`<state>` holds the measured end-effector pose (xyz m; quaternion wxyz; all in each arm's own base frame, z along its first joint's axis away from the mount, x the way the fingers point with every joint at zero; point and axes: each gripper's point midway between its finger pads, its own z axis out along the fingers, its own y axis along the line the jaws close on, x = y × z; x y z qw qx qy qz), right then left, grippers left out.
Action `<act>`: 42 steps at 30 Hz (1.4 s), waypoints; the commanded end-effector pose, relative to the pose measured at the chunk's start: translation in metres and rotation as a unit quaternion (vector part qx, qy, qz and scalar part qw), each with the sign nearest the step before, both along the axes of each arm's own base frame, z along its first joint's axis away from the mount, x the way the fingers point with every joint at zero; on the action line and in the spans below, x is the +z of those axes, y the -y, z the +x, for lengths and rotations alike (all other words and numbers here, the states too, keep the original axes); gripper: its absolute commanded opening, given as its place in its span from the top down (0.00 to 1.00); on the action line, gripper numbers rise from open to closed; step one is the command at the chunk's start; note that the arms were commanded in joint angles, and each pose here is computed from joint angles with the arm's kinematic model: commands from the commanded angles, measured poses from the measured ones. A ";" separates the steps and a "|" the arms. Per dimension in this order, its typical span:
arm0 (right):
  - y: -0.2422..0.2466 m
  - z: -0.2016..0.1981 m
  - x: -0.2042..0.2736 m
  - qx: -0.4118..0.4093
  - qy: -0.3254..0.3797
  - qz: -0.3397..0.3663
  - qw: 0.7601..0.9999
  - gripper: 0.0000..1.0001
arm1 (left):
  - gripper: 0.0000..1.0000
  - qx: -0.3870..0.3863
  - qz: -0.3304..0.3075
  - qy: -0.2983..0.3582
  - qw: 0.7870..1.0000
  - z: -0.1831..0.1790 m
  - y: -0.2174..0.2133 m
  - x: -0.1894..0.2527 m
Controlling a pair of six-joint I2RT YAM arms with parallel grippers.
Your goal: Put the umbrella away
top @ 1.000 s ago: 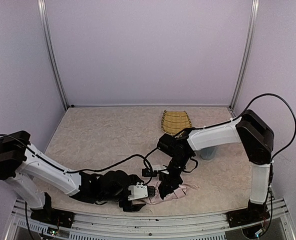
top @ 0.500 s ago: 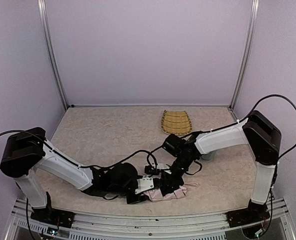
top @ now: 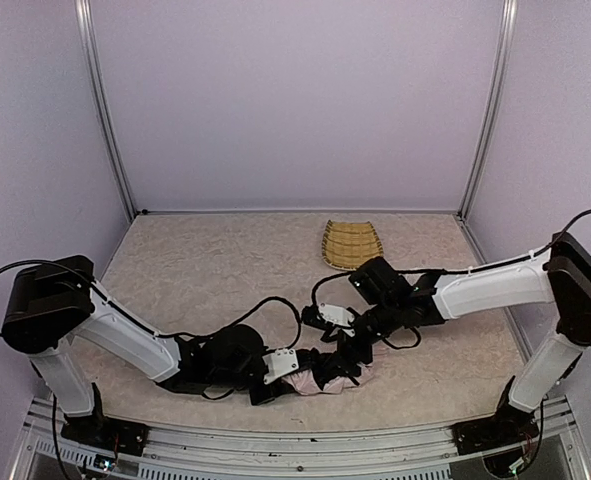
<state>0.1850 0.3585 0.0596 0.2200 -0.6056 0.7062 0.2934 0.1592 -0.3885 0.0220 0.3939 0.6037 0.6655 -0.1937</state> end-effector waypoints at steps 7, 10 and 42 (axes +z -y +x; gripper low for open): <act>0.009 -0.002 0.095 -0.157 0.036 0.131 0.978 0.19 | 0.66 0.011 0.041 -0.027 0.999 -0.002 -0.023 -0.023; 0.011 -0.015 0.113 -0.195 -0.037 0.195 0.960 0.52 | 0.66 0.012 0.042 -0.033 0.998 -0.002 -0.023 -0.026; -0.032 -0.033 0.060 -0.258 -0.203 0.177 0.928 1.00 | 0.64 0.012 0.047 -0.045 0.998 -0.001 -0.024 -0.032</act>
